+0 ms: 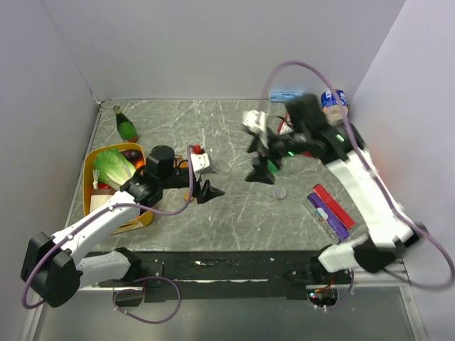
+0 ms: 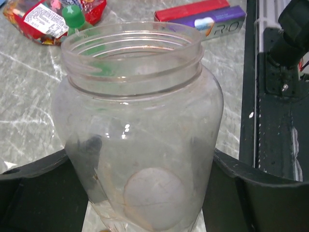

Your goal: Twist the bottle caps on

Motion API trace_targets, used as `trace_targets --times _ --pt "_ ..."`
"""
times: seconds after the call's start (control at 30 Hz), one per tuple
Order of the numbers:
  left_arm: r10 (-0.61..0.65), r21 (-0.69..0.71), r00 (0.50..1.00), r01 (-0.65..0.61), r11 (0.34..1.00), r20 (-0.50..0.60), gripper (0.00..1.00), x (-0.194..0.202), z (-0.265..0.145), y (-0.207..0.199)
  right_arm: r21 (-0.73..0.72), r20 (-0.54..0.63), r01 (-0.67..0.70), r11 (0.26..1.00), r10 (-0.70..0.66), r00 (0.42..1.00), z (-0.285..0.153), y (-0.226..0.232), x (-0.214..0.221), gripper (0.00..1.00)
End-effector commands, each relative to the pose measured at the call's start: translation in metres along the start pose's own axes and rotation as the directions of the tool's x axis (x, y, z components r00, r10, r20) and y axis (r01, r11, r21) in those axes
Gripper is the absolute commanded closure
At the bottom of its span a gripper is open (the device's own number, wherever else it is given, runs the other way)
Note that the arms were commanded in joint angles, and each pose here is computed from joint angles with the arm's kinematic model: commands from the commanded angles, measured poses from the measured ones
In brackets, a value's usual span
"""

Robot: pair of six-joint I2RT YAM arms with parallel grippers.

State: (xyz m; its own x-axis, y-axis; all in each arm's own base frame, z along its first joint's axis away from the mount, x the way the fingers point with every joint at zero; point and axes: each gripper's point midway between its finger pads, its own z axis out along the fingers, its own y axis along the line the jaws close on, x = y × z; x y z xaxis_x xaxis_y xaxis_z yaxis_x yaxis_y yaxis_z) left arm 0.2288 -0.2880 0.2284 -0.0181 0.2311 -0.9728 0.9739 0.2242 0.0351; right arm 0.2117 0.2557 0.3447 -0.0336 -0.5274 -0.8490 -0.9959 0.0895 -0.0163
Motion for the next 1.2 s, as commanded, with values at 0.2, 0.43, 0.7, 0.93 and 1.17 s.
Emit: trace_targets --times 0.2,0.43,0.7,0.93,1.17 --pt "0.145 -0.020 0.985 -0.147 0.989 -0.092 0.99 0.016 -0.024 -0.004 0.001 -0.294 0.412 0.911 -0.394 0.871 0.010 -0.027 0.160 0.27" --pt "0.158 -0.041 0.976 -0.165 0.985 -0.152 0.99 0.020 -0.037 -0.005 -0.177 -0.424 0.475 0.862 -0.502 0.754 0.030 -0.056 0.256 0.24" --pt "0.110 -0.041 0.978 -0.119 0.992 -0.176 0.99 0.026 -0.038 -0.002 -0.232 -0.492 0.419 0.878 -0.478 0.728 0.039 -0.099 0.306 0.24" --pt "0.105 -0.046 0.980 -0.114 0.992 -0.166 0.99 0.022 -0.034 0.004 -0.249 -0.523 0.396 0.884 -0.467 0.713 0.043 -0.111 0.329 0.21" --pt "0.089 -0.048 0.983 -0.098 0.994 -0.161 0.99 0.025 -0.032 0.005 -0.245 -0.539 0.341 0.908 -0.420 0.730 0.045 -0.113 0.339 0.21"
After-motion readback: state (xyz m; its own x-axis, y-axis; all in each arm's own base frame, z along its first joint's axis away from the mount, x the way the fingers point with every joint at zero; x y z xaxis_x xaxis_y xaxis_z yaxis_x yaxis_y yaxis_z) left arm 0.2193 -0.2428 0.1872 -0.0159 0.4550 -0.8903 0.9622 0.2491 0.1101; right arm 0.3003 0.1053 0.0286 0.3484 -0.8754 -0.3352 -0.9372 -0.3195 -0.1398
